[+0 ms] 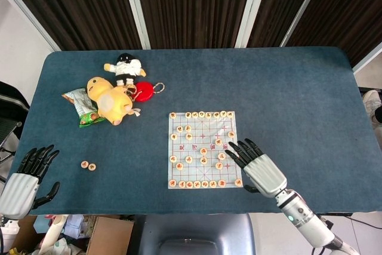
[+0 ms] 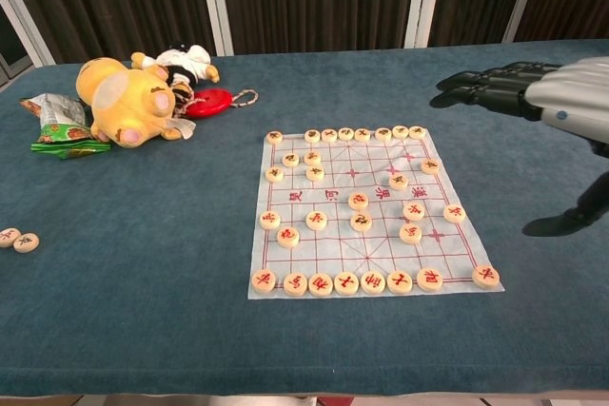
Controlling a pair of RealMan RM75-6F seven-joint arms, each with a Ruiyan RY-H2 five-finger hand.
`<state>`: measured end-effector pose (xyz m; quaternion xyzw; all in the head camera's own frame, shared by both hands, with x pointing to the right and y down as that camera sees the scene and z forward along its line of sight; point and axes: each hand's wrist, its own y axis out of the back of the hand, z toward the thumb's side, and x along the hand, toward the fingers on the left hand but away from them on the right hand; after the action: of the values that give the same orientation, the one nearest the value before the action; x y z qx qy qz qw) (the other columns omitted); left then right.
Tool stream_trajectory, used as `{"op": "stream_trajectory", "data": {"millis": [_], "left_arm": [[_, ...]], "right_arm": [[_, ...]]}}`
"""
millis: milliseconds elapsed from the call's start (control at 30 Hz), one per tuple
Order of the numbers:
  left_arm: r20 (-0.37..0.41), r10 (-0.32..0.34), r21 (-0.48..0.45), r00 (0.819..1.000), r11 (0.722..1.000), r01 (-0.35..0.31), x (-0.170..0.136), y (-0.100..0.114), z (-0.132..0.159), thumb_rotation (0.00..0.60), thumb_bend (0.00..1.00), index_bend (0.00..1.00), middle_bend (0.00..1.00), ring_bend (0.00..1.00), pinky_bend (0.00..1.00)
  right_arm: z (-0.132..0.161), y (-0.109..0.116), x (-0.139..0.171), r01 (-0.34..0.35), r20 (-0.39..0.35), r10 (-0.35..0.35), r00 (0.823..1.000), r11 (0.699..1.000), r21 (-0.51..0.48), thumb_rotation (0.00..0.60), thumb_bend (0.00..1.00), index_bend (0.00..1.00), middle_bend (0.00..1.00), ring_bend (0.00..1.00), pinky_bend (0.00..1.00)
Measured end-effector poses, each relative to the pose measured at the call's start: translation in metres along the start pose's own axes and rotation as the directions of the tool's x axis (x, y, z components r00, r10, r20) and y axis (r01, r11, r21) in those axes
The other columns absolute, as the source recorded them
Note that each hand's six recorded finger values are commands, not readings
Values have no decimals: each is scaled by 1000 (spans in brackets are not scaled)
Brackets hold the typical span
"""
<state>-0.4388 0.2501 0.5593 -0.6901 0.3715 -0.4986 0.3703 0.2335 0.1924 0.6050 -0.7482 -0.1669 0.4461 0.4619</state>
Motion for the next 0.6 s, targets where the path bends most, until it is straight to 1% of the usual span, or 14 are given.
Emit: {"op": "stream_trajectory", "data": {"millis": [100, 233, 433, 600], "left_arm": [[-4, -1, 0, 1000, 1000, 1, 0, 0, -1, 600, 401, 0, 0, 0, 7], [-6, 3, -1, 1000, 1000, -3, 0, 1, -2, 600, 402, 0, 0, 0, 7], [-9, 4, 1, 1000, 1000, -4, 0, 2, -3, 600, 402, 0, 0, 0, 7], [-14, 3, 8, 1000, 1000, -3, 0, 1, -4, 600, 402, 0, 0, 0, 7]], "right_arm": [[6, 0, -14, -16, -18, 16, 1000, 1000, 8, 600, 184, 233, 0, 0, 0], [13, 0, -34, -34, -36, 35, 999, 999, 14, 600, 196, 257, 0, 0, 0], [22, -4, -59, -50, -49, 51, 998, 999, 20, 600, 234, 313, 0, 0, 0], [31, -8, -78, -54, -67, 55, 996, 998, 6, 600, 311, 375, 0, 0, 0]]}}
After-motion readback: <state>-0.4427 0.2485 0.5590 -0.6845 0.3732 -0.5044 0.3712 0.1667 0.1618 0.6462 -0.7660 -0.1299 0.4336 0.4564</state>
